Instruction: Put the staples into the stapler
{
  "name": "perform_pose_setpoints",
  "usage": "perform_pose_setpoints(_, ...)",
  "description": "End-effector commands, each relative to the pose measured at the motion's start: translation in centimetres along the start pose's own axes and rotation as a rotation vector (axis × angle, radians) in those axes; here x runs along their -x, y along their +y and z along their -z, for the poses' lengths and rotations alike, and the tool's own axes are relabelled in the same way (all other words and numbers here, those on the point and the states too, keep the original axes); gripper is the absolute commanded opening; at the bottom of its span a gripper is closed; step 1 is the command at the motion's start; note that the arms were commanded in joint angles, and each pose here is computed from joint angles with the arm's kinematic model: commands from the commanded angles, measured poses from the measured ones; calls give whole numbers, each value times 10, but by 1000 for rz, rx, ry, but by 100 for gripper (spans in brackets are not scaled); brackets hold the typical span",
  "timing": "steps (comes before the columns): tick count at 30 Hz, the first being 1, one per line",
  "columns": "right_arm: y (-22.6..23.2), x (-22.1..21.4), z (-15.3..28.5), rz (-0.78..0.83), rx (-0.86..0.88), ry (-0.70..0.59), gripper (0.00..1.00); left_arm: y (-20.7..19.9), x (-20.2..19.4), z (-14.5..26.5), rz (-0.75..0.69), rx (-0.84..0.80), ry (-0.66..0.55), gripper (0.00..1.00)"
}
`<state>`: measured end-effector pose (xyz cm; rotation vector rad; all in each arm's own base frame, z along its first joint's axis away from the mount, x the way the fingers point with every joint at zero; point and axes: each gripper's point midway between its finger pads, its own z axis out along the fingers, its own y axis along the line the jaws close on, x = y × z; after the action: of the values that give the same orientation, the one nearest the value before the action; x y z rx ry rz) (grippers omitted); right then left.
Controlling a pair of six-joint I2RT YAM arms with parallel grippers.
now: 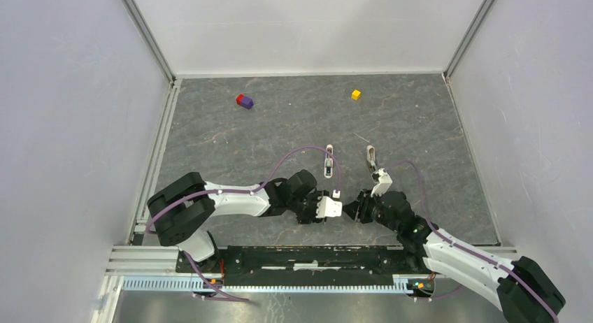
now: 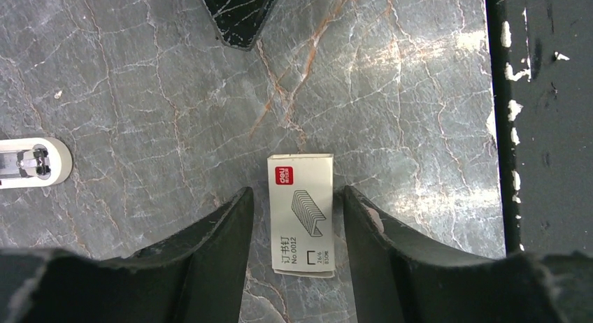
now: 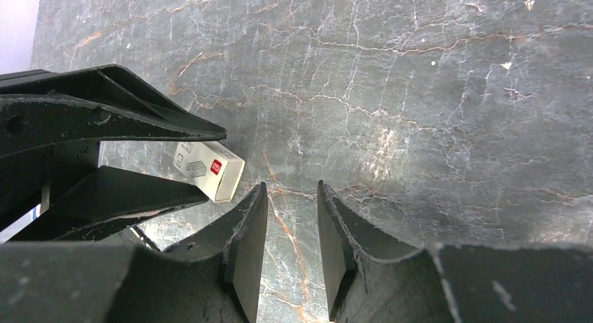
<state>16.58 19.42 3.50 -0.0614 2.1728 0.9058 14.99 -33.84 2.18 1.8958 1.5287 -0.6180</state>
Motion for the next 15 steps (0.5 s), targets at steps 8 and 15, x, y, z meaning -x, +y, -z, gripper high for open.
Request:
perform_pose_setpoints(8,-2,-1,-1,39,23,-28,39,7,10,-5,18,18,-17,46)
perform_pose_setpoints(15,1,-4,-3,30,50,-26,41,11,13,0,50,67,-42,40)
